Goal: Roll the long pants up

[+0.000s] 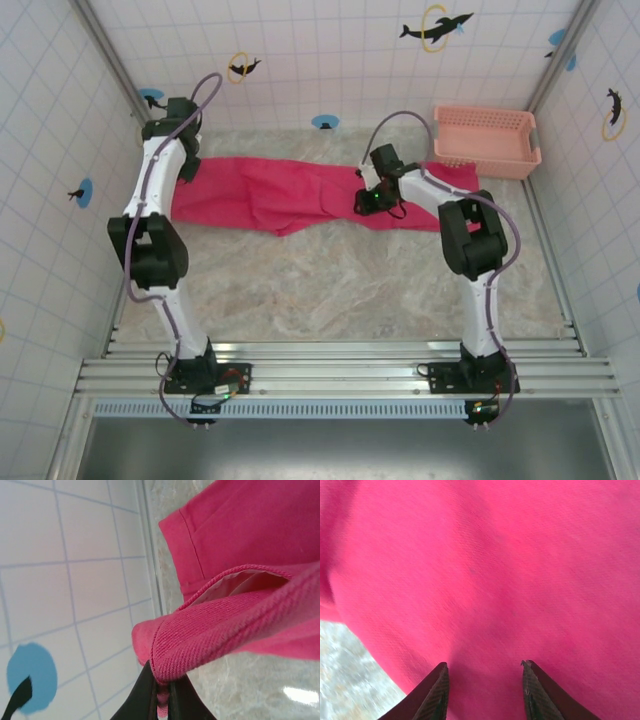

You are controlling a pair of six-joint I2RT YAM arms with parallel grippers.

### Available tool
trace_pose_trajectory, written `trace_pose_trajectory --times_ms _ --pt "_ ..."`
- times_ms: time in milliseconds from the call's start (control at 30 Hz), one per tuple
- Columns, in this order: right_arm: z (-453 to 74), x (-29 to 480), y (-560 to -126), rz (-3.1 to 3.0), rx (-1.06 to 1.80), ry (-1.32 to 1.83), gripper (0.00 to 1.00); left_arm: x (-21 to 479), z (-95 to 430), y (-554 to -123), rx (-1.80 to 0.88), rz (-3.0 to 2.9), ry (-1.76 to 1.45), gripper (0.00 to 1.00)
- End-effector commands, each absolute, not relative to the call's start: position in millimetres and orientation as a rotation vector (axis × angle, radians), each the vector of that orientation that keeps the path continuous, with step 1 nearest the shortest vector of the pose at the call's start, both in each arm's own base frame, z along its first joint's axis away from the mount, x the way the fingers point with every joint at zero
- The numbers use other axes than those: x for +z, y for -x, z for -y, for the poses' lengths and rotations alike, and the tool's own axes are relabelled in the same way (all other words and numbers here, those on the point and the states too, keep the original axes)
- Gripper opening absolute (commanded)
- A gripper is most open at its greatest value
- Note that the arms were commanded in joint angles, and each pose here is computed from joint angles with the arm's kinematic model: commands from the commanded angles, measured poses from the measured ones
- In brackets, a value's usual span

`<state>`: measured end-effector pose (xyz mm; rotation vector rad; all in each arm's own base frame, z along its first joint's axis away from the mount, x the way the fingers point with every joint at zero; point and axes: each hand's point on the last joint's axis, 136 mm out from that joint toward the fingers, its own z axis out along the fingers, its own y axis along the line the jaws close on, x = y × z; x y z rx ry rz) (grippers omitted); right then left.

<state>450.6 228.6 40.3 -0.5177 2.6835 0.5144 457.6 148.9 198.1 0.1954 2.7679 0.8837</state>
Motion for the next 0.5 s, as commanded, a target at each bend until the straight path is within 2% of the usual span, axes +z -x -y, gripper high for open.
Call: trace_pose_trajectory --times_ms 0,200,300,367,400,467 --pt "-206.4 59.5 -436.7 -2.689 0.446 0.525 0.42 172.0 -160.5 -466.4 0.861 -2.867 -0.241 0.00" --pt "-172.7 65.0 -428.1 -2.717 0.378 0.479 0.43 142.2 -199.1 -481.6 0.883 -2.922 -0.184 0.00" --pt "-155.7 72.1 -427.1 -2.716 0.350 0.433 0.43 125.6 -218.7 -488.1 0.902 -2.932 -0.150 0.08" --pt "-143.2 78.8 -428.0 -2.708 0.334 0.391 0.44 120.6 -232.3 -490.3 0.927 -2.927 -0.109 0.34" --pt "-135.7 82.5 -428.8 -2.704 0.325 0.368 0.45 116.9 -238.2 -491.5 0.937 -2.925 -0.092 0.55" --pt "-120.6 89.9 -429.2 -2.702 0.317 0.316 0.46 110.9 -248.0 -492.4 0.959 -2.924 -0.065 0.74"
